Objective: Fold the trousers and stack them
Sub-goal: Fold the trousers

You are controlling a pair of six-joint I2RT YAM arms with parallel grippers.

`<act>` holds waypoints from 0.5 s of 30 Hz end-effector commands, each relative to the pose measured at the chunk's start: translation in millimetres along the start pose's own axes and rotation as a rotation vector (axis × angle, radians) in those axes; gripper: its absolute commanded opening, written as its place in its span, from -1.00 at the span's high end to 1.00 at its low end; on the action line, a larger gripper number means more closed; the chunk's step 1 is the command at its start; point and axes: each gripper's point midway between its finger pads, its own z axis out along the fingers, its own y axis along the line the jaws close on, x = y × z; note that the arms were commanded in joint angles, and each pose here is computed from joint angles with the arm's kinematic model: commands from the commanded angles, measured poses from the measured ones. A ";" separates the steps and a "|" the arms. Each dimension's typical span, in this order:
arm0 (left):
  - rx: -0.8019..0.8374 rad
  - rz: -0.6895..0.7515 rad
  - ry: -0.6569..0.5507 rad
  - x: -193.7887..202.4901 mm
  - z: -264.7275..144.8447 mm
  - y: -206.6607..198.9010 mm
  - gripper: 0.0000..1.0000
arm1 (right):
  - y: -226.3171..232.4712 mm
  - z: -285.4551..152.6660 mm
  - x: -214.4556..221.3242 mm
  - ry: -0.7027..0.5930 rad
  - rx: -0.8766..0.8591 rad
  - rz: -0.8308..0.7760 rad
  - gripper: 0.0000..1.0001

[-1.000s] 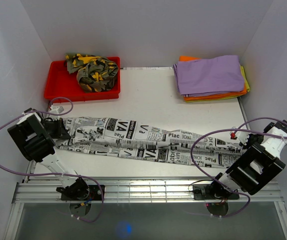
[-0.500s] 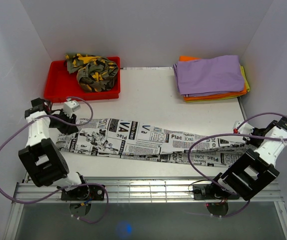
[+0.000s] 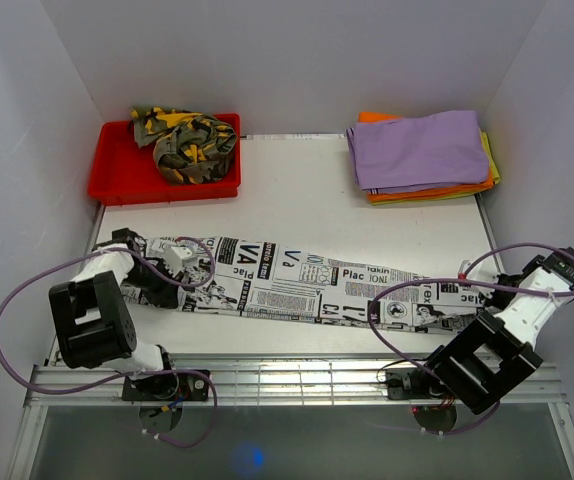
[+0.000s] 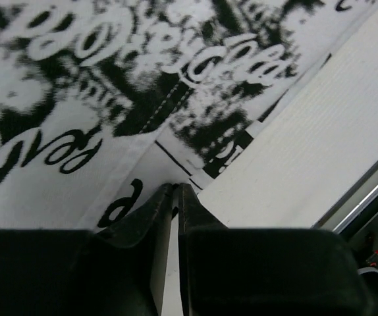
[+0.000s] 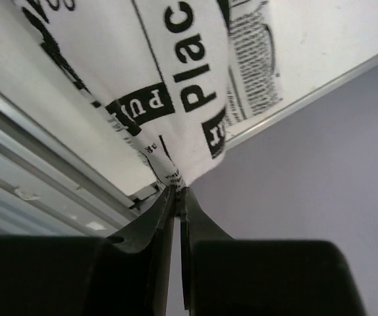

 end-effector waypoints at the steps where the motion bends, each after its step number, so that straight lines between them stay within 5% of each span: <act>1: -0.053 -0.077 0.115 26.1 12.1 16.4 0.58 | 30.3 6.6 2.2 0.031 -0.138 -0.380 0.79; 2: -0.052 -0.088 0.133 30.3 14.3 17.3 0.62 | 32.3 5.1 2.6 0.043 -0.131 -0.368 0.64; 3: -0.059 -0.109 0.154 34.6 15.7 20.0 0.65 | 30.5 4.7 1.4 0.038 -0.113 -0.347 0.23; 6: -0.071 -0.176 0.218 58.2 13.9 33.2 0.78 | 15.7 -7.2 -8.5 -0.020 -0.059 -0.233 -0.50; 12: -0.090 -0.226 0.218 73.3 1.9 59.9 0.83 | -37.9 -46.8 -18.4 -0.145 -0.012 0.067 -0.64; 15: -0.096 -0.211 0.196 67.9 -1.8 68.1 0.75 | -54.8 -48.5 -25.6 -0.227 -0.018 0.309 -0.45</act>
